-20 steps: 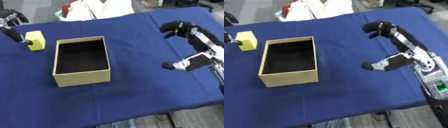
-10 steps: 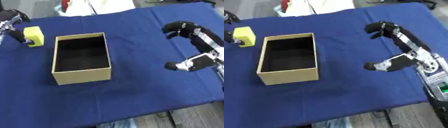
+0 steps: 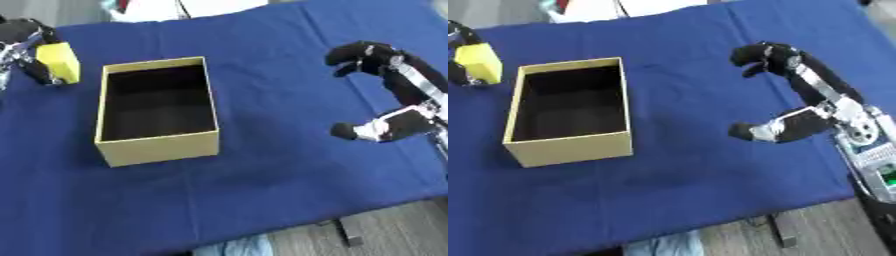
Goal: Pick up objects on the table and place them in the box.
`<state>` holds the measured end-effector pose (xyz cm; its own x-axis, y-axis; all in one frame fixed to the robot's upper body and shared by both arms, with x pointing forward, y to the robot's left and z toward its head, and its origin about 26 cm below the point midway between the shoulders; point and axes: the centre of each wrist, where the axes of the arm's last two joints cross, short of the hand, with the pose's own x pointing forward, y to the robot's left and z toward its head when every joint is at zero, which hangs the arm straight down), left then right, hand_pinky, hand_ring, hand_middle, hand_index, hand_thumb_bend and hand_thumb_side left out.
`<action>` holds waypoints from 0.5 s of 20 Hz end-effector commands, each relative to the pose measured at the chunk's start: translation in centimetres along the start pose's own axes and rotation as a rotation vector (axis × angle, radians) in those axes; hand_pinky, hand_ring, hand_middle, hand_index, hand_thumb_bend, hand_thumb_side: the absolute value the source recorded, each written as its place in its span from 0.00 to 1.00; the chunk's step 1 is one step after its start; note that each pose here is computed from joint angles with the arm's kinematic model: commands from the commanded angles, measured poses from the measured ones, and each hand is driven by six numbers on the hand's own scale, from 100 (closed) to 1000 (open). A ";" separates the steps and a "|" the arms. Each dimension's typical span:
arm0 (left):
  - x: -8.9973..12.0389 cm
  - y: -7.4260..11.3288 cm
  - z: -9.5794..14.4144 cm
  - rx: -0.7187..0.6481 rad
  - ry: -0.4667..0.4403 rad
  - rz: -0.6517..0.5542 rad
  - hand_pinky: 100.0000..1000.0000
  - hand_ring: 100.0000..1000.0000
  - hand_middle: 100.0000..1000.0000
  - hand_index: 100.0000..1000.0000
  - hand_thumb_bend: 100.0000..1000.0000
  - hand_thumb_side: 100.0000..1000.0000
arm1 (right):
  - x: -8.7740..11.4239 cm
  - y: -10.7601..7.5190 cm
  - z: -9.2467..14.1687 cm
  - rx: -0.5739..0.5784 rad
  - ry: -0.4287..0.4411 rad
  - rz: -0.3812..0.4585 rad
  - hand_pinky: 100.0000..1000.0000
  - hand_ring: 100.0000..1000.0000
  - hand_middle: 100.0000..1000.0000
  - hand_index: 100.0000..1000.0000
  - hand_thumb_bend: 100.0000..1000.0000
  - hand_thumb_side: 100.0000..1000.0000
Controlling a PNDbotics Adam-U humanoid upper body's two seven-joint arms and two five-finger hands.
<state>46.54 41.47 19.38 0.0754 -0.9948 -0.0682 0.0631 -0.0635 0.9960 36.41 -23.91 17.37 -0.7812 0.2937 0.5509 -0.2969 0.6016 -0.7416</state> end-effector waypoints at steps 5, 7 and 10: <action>-0.4 2.1 0.3 0.130 0.019 0.021 0.51 0.20 0.07 0.37 0.40 0.00 | 0.2 -0.7 -0.1 -0.013 -0.009 0.015 0.70 0.80 0.75 0.86 0.64 0.29; -0.4 2.7 0.4 0.174 0.014 0.032 0.50 0.18 0.04 0.34 0.38 0.00 | 0.1 -0.7 0.0 -0.013 -0.003 0.013 0.70 0.80 0.75 0.86 0.63 0.29; -0.5 3.9 0.8 0.228 -0.014 0.044 0.50 0.18 0.05 0.35 0.40 0.00 | 0.0 -0.6 0.2 -0.012 0.003 0.008 0.70 0.80 0.75 0.86 0.63 0.29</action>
<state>46.39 40.81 20.78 0.0560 -0.9984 -0.0116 -0.0974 -0.0170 0.9951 36.39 -23.98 16.90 -0.7722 0.2950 0.5627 -0.3042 0.6059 -0.7351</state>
